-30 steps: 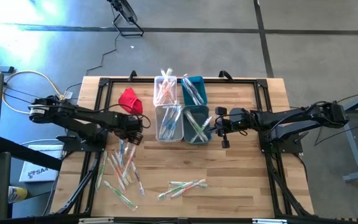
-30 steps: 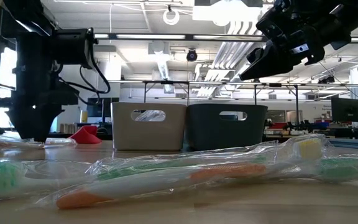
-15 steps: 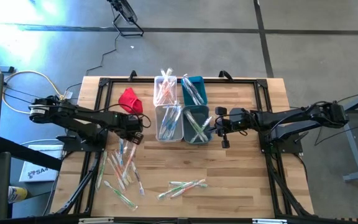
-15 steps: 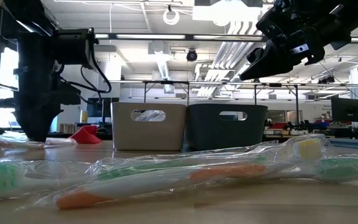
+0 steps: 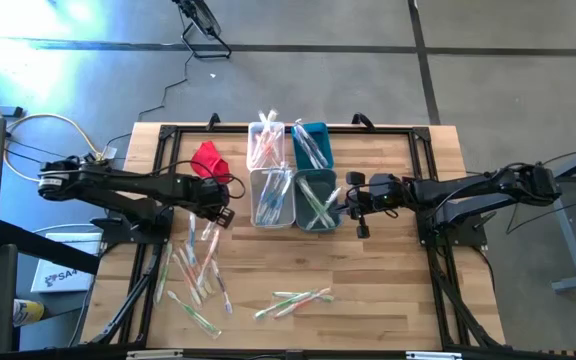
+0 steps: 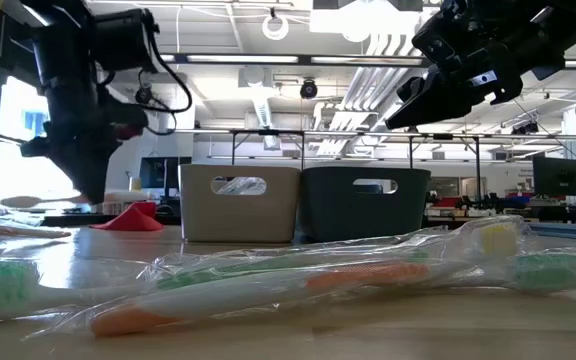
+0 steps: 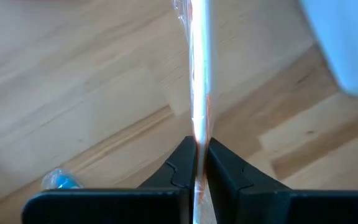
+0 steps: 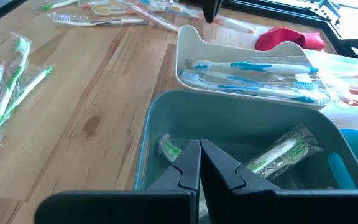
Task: Pick & Place Toothbrushes
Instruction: Put the orange toothbrush into the transparent bin
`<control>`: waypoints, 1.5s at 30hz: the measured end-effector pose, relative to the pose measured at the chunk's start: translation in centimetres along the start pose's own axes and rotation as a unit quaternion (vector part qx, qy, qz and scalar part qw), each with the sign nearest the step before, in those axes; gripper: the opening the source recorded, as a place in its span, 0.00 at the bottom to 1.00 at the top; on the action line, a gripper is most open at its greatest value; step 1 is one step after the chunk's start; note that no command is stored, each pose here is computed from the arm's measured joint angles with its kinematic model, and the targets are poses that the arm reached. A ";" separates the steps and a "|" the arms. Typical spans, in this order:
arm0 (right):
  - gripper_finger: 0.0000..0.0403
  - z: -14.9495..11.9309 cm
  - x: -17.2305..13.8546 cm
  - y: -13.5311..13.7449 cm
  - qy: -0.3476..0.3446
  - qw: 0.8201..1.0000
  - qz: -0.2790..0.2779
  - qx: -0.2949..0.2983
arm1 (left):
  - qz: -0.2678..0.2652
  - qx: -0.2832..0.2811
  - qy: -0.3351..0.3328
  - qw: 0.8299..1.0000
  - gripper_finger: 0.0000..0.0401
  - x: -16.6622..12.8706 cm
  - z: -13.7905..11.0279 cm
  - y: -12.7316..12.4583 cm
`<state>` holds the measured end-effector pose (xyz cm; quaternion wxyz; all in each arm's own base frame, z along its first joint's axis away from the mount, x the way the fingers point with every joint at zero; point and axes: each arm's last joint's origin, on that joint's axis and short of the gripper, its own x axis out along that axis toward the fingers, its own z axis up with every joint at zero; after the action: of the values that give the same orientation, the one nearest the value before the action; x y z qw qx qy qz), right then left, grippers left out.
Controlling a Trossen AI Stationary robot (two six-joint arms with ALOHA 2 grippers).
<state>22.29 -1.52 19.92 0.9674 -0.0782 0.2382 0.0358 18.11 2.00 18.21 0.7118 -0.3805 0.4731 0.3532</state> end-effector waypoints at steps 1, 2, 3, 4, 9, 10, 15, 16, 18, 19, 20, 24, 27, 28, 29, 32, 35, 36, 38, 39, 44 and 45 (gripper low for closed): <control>0.00 0.0 0.0 0.0 0.000 1.000 0.000 0.000 | -0.005 0.000 -0.003 1.000 0.05 -0.3 0.1 0.0; 0.00 0.0 0.0 0.0 0.000 1.000 0.000 0.000 | -0.010 0.002 -0.006 1.000 0.04 -0.7 0.1 -0.1; 0.01 0.0 0.0 0.0 0.000 1.000 0.000 0.000 | -0.017 0.002 -0.011 1.000 0.04 -1.1 0.3 -0.2; 0.01 0.0 0.0 0.0 0.000 1.000 0.000 0.000 | -0.027 0.005 -0.017 0.999 0.04 -1.6 0.4 -0.3; 0.00 0.0 0.0 0.0 0.000 1.000 0.000 0.000 | -0.067 0.023 -0.057 0.996 0.04 -3.8 1.2 -0.9; 0.00 0.0 0.0 0.0 0.000 1.000 0.000 0.000 | -0.074 0.027 -0.071 0.994 0.04 -4.2 1.3 -1.0; 0.00 0.0 0.0 0.0 0.000 1.000 0.000 0.000 | -0.118 0.060 -0.141 0.981 0.04 -5.7 2.4 -2.1; 0.00 0.0 0.0 0.0 0.000 1.000 0.000 0.000 | -0.129 0.068 -0.155 0.977 0.04 -5.9 2.6 -2.3; 0.01 0.0 0.0 0.0 0.000 1.000 0.000 0.000 | -0.146 0.085 -0.177 0.969 0.04 -6.3 3.0 -2.8; 0.00 0.0 0.0 0.0 0.000 1.000 0.000 0.000 | -0.157 0.092 -0.190 0.965 0.04 -6.5 3.2 -3.0; 0.01 0.0 0.0 0.0 0.000 1.000 0.000 0.000 | -0.168 0.099 -0.203 0.960 0.04 -6.7 3.3 -3.3; 0.00 0.0 0.0 0.0 0.000 1.000 0.000 0.000 | -0.202 0.115 -0.255 0.938 0.04 -7.4 4.0 -4.1; 0.01 0.0 0.0 0.0 0.000 1.000 0.000 0.000 | -0.223 0.123 -0.299 0.919 0.04 -8.0 4.5 -4.7; 0.00 0.0 0.0 0.0 0.000 1.000 0.000 0.000 | -0.230 0.128 -0.314 0.912 0.04 -8.3 4.7 -4.8; 0.00 0.0 0.0 0.0 0.000 1.000 0.000 0.000 | -0.235 0.133 -0.329 0.905 0.04 -8.5 4.8 -5.0; 0.00 0.0 0.0 0.0 0.000 1.000 0.000 0.000 | -0.239 0.142 -0.369 0.887 0.04 -9.1 5.2 -5.3; 0.01 0.0 0.0 0.0 0.000 1.000 0.000 -0.003 | -0.237 0.146 -0.395 0.876 0.04 -9.5 5.5 -5.4; 0.00 0.0 0.0 0.0 0.000 1.000 0.000 -0.003 | -0.234 0.147 -0.400 0.874 0.04 -9.5 5.5 -5.4; 0.00 0.0 0.0 0.0 -0.001 1.000 0.000 -0.004 | -0.229 0.148 -0.407 0.872 0.04 -9.5 5.6 -5.5; 0.00 0.0 0.0 0.0 -0.002 1.000 0.000 -0.004 | -0.226 0.148 -0.410 0.871 0.04 -9.4 5.7 -5.6; 0.00 0.2 0.0 0.0 -0.010 1.000 -0.002 -0.005 | -0.205 0.137 -0.415 0.876 0.04 -8.6 6.5 -5.6; 0.01 0.2 0.0 0.0 -0.011 1.000 -0.002 -0.006 | -0.198 0.133 -0.415 0.878 0.04 -8.3 6.9 -5.5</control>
<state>22.39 -1.52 20.12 0.9697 -0.0839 0.2267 0.0358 23.10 4.29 28.99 0.9417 -0.1872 0.0919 0.2642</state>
